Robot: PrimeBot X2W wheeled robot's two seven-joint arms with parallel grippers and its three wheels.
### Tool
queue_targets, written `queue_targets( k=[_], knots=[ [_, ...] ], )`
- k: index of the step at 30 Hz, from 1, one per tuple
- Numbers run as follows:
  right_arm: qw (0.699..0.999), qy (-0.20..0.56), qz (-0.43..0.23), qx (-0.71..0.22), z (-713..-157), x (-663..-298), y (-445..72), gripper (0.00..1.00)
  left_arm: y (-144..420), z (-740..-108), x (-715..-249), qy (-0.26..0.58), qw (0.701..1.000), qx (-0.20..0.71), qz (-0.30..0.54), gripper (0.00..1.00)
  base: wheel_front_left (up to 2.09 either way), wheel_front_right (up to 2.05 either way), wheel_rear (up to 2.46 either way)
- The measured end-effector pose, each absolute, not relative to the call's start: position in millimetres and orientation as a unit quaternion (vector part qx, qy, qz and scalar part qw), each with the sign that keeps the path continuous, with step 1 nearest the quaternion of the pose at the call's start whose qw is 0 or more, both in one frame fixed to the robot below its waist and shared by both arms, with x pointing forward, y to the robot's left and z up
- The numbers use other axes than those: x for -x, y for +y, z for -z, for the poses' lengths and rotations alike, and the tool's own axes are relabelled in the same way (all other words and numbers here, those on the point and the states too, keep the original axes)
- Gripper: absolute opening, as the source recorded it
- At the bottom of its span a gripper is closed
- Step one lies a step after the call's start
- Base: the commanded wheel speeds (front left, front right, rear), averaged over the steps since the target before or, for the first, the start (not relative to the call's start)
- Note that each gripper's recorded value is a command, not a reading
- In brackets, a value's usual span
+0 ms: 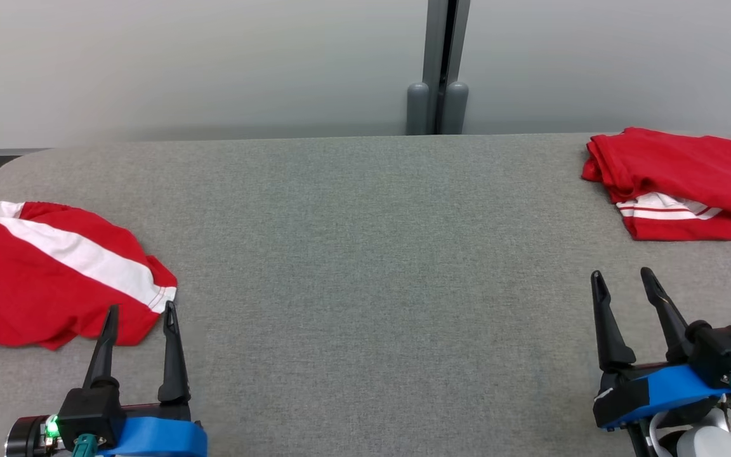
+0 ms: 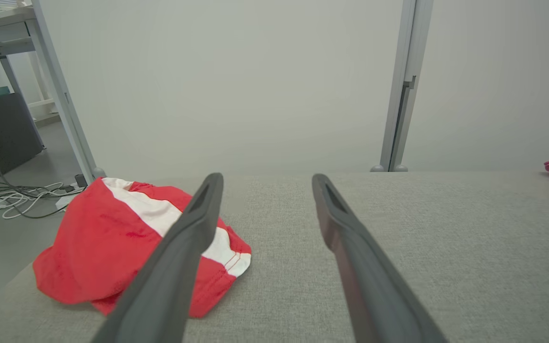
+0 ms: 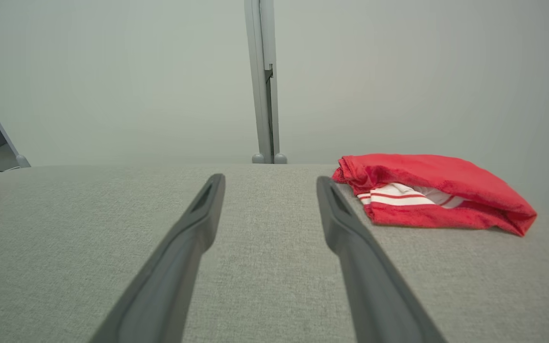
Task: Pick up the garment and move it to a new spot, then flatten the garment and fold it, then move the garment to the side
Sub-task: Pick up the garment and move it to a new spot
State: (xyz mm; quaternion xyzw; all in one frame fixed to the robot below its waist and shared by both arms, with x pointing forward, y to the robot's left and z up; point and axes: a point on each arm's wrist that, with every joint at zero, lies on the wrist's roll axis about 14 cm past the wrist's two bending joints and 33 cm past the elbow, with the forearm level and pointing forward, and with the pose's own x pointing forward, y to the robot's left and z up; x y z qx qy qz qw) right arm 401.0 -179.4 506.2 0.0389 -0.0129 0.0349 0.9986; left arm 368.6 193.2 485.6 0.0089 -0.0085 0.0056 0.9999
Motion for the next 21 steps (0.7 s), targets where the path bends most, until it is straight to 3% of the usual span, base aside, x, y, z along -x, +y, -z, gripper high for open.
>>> queue_targets(
  k=[21],
  knots=[
    [0.98,0.007,-0.19,-0.057,-497.3,-426.7,-63.2,1.0,294.3,-493.1,-295.8,-0.01,0.984,-0.022,-0.174,1.0,0.0,0.0,0.0]
  ],
)
